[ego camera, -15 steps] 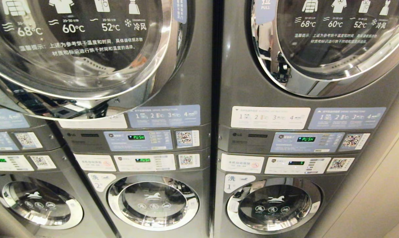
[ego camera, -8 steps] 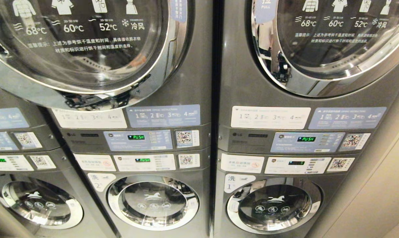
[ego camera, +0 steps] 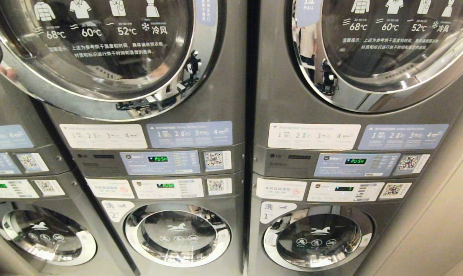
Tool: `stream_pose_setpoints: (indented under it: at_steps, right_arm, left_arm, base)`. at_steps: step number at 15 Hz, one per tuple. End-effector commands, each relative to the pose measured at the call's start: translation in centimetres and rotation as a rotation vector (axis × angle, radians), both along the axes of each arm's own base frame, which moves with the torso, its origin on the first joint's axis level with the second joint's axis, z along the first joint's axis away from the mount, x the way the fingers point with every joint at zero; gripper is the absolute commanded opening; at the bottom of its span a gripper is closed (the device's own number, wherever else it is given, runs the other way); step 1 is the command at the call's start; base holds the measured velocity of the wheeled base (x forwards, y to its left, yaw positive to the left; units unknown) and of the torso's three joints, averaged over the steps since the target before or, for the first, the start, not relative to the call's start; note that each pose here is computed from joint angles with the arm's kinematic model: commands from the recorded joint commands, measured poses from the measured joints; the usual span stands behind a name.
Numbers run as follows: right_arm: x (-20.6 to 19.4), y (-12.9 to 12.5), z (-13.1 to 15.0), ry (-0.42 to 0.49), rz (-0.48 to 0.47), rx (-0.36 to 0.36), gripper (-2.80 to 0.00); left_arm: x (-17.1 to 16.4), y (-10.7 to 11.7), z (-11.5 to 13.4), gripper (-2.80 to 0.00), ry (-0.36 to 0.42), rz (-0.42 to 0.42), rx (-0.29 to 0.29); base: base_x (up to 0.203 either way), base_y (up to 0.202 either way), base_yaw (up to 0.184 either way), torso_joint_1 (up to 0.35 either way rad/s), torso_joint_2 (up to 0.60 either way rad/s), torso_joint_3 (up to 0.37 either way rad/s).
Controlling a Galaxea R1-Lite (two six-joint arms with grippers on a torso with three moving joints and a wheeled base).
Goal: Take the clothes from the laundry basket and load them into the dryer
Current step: Close the dryer
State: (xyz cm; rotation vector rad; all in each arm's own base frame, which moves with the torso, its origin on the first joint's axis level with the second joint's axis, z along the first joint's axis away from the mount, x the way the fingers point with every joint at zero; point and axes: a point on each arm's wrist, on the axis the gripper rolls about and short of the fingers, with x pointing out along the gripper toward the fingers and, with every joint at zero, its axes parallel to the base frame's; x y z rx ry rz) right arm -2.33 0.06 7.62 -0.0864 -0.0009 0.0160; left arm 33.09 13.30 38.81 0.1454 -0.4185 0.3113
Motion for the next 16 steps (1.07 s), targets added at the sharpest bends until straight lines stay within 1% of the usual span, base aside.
stream_pose_setpoints:
  at_steps: [1,3,4,5,8,11,13,14,16]
  right_arm:
    - [0.0,0.0,0.0,0.002,0.001,-0.003,-2.80]
    - [0.0,0.0,0.0,0.002,0.001,-0.003,-2.80]
    - [0.0,0.0,0.0,0.002,0.001,-0.003,-2.80]
    - [0.0,0.0,0.0,0.002,-0.001,-0.003,-2.80]
    - [0.0,0.0,0.0,0.003,-0.002,-0.004,-2.80]
    - [0.0,0.0,0.0,0.003,-0.001,-0.004,-2.80]
    - [0.0,0.0,0.0,0.003,-0.001,-0.004,-2.80]
    - [0.0,0.0,0.0,0.002,-0.001,-0.003,-2.80]
    - [0.0,0.0,0.0,0.002,-0.002,-0.003,-2.80]
  left_arm:
    - [3.7,1.5,-2.5,-2.80,0.018,-0.032,0.002]
    - [5.8,2.2,-3.0,-2.80,-0.033,-0.098,0.018]
    - [6.5,2.4,-3.6,-2.80,-0.034,-0.137,0.018]
    - [7.0,2.6,-4.3,-2.80,-0.027,-0.162,0.014]
    - [8.0,3.0,-5.4,-2.80,-0.075,-0.214,-0.016]
    - [8.7,3.5,-6.5,-2.80,-0.064,-0.227,-0.037]
    - [8.9,3.5,-6.7,-2.80,-0.068,-0.270,-0.094]
    - [9.2,3.5,-7.2,-2.80,-0.055,-0.304,-0.110]
    - [9.6,3.7,-7.9,-2.80,-0.035,-0.328,-0.113]
  base:
    - [0.000,0.000,0.000,0.000,0.00,0.000]
    - [0.000,0.000,0.000,0.000,0.00,0.000]
    - [0.000,0.000,0.000,0.000,0.00,0.000]
    - [0.000,0.000,0.000,0.000,0.00,0.000]
    - [0.000,0.000,0.000,0.000,0.00,0.000]
    - [0.000,0.000,0.000,0.000,0.00,0.000]
    - [0.000,0.000,0.000,0.000,0.00,0.000]
    - [0.000,0.000,0.000,0.000,0.00,0.000]
    - [0.000,0.000,0.000,0.000,0.00,0.000]
